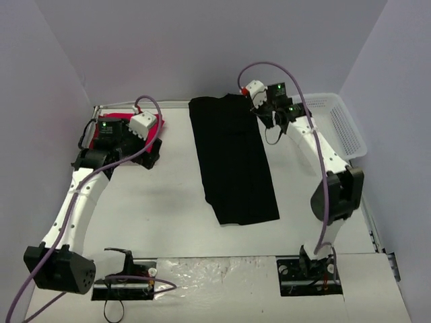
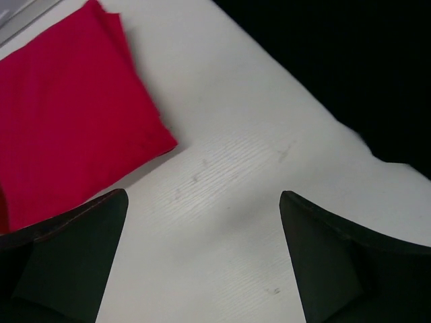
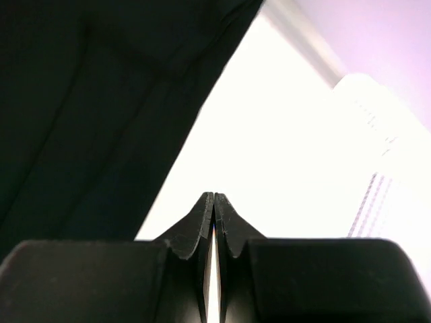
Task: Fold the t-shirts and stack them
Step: Rotate the tshirt 90 degrees, then grab the bottom of the folded rectangular tshirt with both arms
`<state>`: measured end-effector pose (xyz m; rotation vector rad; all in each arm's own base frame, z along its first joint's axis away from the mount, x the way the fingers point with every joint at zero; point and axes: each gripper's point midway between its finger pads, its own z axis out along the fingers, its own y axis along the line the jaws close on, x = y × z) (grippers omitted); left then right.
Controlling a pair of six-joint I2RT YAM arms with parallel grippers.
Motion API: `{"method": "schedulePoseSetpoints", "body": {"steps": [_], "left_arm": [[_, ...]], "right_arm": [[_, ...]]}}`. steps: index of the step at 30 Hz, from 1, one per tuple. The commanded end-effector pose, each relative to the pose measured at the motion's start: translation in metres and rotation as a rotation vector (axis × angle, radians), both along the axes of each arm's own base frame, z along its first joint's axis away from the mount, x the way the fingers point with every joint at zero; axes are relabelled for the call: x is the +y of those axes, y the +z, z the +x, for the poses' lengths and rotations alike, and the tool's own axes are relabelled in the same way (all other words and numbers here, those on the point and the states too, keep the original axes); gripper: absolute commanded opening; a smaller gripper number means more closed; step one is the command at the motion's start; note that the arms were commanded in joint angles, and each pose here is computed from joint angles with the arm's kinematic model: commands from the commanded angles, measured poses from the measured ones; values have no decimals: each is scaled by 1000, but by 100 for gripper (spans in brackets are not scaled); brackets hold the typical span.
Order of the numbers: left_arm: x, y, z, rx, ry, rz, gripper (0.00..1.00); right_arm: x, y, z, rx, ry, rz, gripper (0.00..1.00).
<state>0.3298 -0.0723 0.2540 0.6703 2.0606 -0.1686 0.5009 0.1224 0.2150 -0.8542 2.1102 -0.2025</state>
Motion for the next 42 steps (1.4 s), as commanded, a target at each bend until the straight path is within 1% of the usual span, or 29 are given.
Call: {"method": "schedulePoseSetpoints", "body": {"steps": [1,2,4,5,6,7,8,9,10,11,12,13,14,15,19,25,34,35,38,42], "left_arm": [[-53,-5,8,79,-144,-157,100],[-63,-12,23,94,-158,-172,90],[-88,-19,33,122,-196,-206,83],[-101,-35,46,154,-212,-220,81],[-120,-32,51,157,-250,-237,74],[-132,-34,55,176,-263,-257,71],[-146,-57,62,240,-280,-260,68],[-166,-52,65,240,-319,-268,64],[-177,-78,67,317,-326,-257,60],[-196,-75,67,314,-360,-248,48],[-197,-84,71,338,-358,-239,38],[-211,-93,64,366,-388,-218,28],[-218,-113,65,405,-394,-199,19],[-224,-117,67,405,-395,-188,3],[-246,-152,63,463,-426,-129,2],[-247,-183,67,529,-391,-64,2],[-238,-199,75,555,-334,5,2],[-237,-197,81,540,-319,22,2],[-233,-206,83,563,-295,58,2],[-233,-212,87,582,-277,71,2]], "right_arm": [[-9,-29,-87,239,57,4,0],[-12,-32,-104,276,72,4,0],[-19,-43,-151,370,103,2,0],[-21,-46,-165,392,109,1,0],[-24,-50,-177,417,103,3,0],[-30,-56,-194,433,97,3,0],[-32,-59,-202,441,89,6,0],[-34,-63,-207,449,83,9,0],[-36,-68,-217,460,76,12,0],[-38,-68,-219,454,57,30,0],[-38,-72,-221,467,57,36,0],[-38,-72,-224,468,57,53,0],[-37,-77,-228,484,64,67,0],[-41,-77,-228,482,52,84,0],[-47,-77,-224,486,30,125,0],[-45,-84,-224,521,36,158,0],[-39,-93,-223,555,57,182,0],[-39,-94,-224,558,57,182,0],[-39,-93,-223,554,58,183,0],[-40,-95,-222,556,50,179,0]]}}
